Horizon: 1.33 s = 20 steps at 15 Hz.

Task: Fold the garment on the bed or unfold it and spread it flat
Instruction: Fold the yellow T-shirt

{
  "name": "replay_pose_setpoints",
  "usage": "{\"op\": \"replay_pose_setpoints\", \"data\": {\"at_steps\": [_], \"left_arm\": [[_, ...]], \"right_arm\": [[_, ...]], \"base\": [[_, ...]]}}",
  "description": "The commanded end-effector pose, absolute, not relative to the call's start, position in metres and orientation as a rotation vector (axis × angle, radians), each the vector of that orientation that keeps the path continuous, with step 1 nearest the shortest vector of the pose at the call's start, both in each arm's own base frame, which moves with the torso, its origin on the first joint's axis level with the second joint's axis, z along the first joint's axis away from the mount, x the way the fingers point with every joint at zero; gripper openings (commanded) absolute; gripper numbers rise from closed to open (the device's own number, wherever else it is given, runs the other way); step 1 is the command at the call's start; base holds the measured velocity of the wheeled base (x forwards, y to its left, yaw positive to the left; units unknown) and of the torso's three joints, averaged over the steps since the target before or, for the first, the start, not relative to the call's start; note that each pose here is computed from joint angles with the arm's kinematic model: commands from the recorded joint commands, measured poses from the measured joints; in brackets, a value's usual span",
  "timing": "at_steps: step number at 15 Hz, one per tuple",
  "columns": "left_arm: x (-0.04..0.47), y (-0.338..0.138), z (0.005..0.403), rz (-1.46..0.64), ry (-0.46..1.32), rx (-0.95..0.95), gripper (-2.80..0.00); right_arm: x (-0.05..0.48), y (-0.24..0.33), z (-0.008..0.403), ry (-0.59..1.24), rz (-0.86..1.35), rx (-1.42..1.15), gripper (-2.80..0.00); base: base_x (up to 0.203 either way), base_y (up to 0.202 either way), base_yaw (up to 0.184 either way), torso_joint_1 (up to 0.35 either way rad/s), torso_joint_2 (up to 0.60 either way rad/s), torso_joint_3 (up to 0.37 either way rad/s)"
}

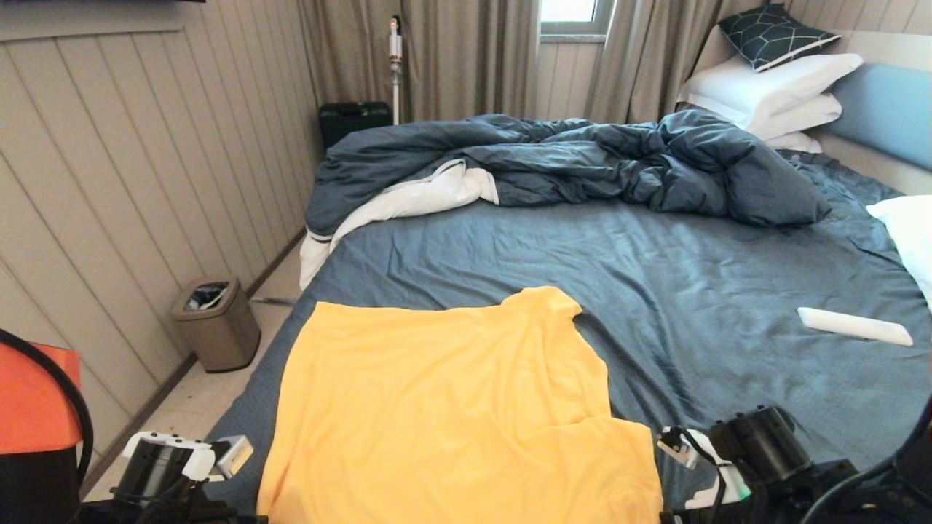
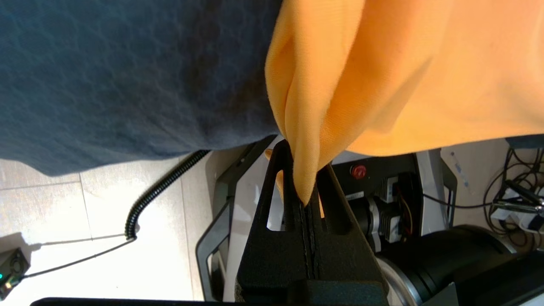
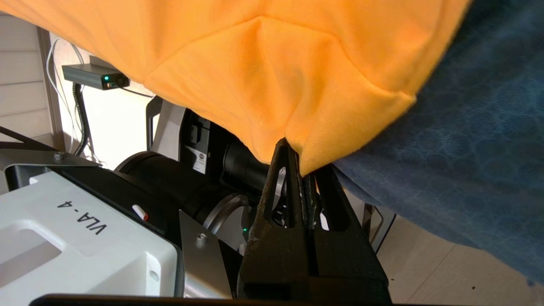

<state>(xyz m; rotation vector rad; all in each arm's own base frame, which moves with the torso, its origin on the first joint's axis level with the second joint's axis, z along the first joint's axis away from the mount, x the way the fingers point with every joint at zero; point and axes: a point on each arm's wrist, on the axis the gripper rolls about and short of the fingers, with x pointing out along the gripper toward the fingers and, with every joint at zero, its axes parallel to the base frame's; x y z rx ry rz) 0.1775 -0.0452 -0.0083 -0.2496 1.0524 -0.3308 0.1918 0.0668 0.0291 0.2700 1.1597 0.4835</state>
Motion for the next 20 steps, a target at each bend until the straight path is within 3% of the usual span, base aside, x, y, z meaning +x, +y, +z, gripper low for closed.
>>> {"op": "replay_pose_setpoints", "data": {"at_steps": [1, 9, 10, 20], "left_arm": [[0.176, -0.045, -0.008, -0.332, 1.054, -0.252, -2.8], [0.174, -0.046, -0.008, -0.339, 1.054, -0.248, -2.8], [0.174, -0.046, -0.008, -0.339, 1.054, -0.248, -2.8], [0.174, -0.046, -0.008, -0.339, 1.053, -0.249, -2.8]], "right_arm": [[0.189, 0.065, 0.033, 1.142, 0.483, 0.273, -2.8], [0.182, 0.049, 0.035, 1.124, 0.419, 0.297, -2.8], [0.182, 0.048, 0.035, 1.124, 0.414, 0.297, 0.0], [0.18, 0.051, 0.042, 1.09, 0.452, 0.275, 0.0]], "base": [[0.0, 0.0, 0.0, 0.0, 0.0, 0.0], [0.0, 0.0, 0.0, 0.0, 0.0, 0.0], [0.0, 0.0, 0.0, 0.0, 0.0, 0.0], [0.0, 0.0, 0.0, 0.0, 0.0, 0.0]]}}
